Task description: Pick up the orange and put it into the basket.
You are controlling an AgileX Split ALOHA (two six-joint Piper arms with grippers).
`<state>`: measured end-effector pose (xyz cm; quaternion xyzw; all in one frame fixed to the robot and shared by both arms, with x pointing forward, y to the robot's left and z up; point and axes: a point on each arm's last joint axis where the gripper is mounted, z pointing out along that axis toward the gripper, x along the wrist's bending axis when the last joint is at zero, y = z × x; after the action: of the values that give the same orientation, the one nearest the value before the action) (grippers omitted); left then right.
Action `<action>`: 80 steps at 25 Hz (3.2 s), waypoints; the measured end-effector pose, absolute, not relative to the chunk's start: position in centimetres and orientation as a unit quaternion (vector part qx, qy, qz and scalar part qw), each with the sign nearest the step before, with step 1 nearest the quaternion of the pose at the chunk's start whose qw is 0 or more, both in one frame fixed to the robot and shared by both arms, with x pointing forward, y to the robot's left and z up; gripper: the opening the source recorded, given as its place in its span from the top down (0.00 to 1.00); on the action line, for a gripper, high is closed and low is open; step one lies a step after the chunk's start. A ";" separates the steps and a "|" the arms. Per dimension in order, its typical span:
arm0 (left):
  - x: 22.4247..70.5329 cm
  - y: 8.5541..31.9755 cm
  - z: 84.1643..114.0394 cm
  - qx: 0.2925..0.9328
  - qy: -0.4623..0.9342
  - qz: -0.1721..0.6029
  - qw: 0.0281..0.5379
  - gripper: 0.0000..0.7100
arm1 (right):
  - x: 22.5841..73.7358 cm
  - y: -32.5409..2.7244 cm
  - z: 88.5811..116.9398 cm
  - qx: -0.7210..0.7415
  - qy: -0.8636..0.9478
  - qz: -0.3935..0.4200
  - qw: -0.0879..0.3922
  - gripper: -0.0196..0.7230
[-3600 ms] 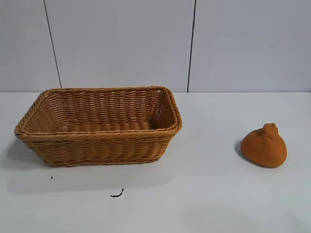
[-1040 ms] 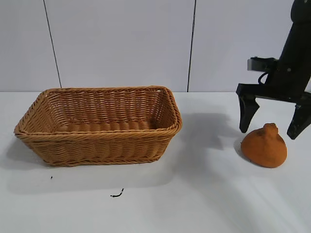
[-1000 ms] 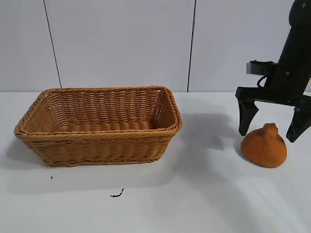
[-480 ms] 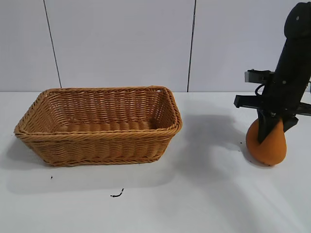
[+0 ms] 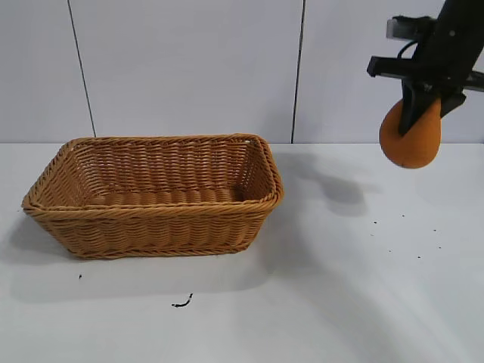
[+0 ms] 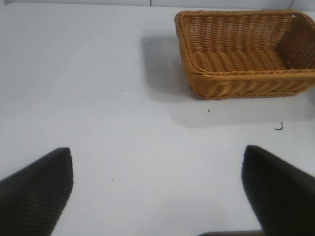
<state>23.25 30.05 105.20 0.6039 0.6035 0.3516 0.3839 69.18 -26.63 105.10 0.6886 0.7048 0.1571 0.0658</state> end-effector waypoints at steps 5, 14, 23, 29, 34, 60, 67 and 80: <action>23.3 30.1 105.2 0.604 0.604 0.352 0.384 0.06 | 68.5 -21.7 105.2 0.652 0.739 0.161 0.057 0.87; 23.3 30.1 105.2 0.604 0.604 0.352 0.384 0.06 | 65.3 -8.9 105.6 0.548 0.805 0.219 0.061 0.87; 23.3 30.1 105.2 0.604 0.604 0.352 0.384 0.06 | 64.0 -0.6 101.2 0.505 0.817 0.270 0.061 0.87; 23.3 30.1 105.2 0.604 0.604 0.352 0.384 0.06 | 65.2 0.6 94.4 0.519 0.820 0.235 0.050 0.87; 23.3 30.1 105.2 0.604 0.604 0.352 0.384 0.06 | 65.4 0.6 92.6 0.519 0.824 0.219 0.050 0.87; 23.3 30.1 105.2 0.604 0.604 0.352 0.384 0.06 | 68.8 -7.2 103.2 0.561 0.802 0.173 0.108 0.04; 23.3 30.1 105.2 0.604 0.604 0.352 0.384 0.06 | 72.1 -15.3 103.2 0.628 0.751 0.159 0.127 0.04; 23.3 30.1 105.2 0.604 0.604 0.352 0.384 0.06 | 74.3 -30.6 103.2 0.737 0.645 0.142 0.143 0.04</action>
<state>23.25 30.05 105.20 0.6039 0.6035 0.3516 0.3839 74.26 -30.56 103.20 0.7375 0.6446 0.1419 0.1431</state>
